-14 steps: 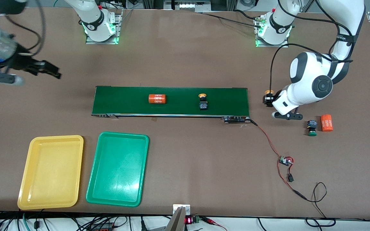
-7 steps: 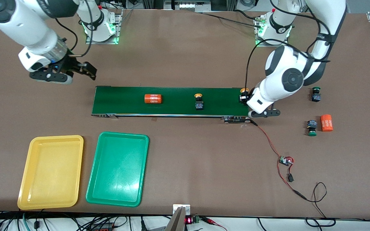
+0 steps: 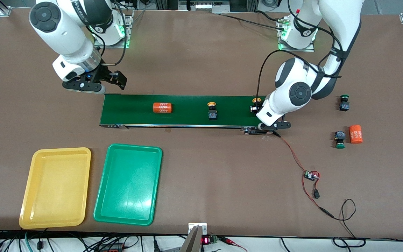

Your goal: Sort buttons by color to trays

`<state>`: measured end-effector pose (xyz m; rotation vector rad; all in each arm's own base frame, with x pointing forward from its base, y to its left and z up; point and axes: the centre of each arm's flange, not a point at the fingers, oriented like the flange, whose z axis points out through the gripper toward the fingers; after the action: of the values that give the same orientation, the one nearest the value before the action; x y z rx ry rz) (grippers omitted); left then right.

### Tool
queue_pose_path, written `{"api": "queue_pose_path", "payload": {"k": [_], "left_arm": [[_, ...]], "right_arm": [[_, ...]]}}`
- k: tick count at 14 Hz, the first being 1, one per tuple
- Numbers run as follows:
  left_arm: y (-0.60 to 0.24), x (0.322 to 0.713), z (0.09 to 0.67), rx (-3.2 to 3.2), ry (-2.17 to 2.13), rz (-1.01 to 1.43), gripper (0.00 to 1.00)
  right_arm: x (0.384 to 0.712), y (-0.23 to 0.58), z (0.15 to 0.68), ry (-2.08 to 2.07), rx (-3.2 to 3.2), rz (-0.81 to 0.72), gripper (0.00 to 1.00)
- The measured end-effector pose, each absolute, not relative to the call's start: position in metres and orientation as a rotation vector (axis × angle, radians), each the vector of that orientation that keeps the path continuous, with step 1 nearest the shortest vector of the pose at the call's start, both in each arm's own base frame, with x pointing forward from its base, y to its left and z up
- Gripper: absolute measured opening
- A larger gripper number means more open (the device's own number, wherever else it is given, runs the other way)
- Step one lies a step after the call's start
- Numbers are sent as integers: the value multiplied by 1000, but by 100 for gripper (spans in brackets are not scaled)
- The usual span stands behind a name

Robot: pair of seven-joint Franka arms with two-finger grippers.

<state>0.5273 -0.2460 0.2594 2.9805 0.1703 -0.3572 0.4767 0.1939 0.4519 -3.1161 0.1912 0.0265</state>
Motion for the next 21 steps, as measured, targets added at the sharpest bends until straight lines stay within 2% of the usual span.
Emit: {"api": "queue_pose_path", "payload": {"k": [1,4,7,8,12,15,19,21], "left_arm": [[-247,527,257,2979,169,-354,44],[-250,532,264,2974,164,-326,65],[-251,541,296,2965,162,-243,97],[-248,543,311,2965,165,-223,100],[-185,552,362,2974,280,-230,100],[-121,558,381,3038,148,-221,100],[-4,565,376,3139,-32,-232,100],[29,566,361,3213,-124,-251,100]], "right_arm": [[476,196,449,195,-3117,31,100],[475,199,441,196,-3116,38,100],[475,210,435,187,-3108,19,100],[475,216,432,179,-3104,12,100],[475,232,416,138,-3095,19,100],[479,240,410,120,-3077,-13,100],[479,253,397,52,-3083,-34,100],[479,254,394,26,-3095,-34,100]]}}
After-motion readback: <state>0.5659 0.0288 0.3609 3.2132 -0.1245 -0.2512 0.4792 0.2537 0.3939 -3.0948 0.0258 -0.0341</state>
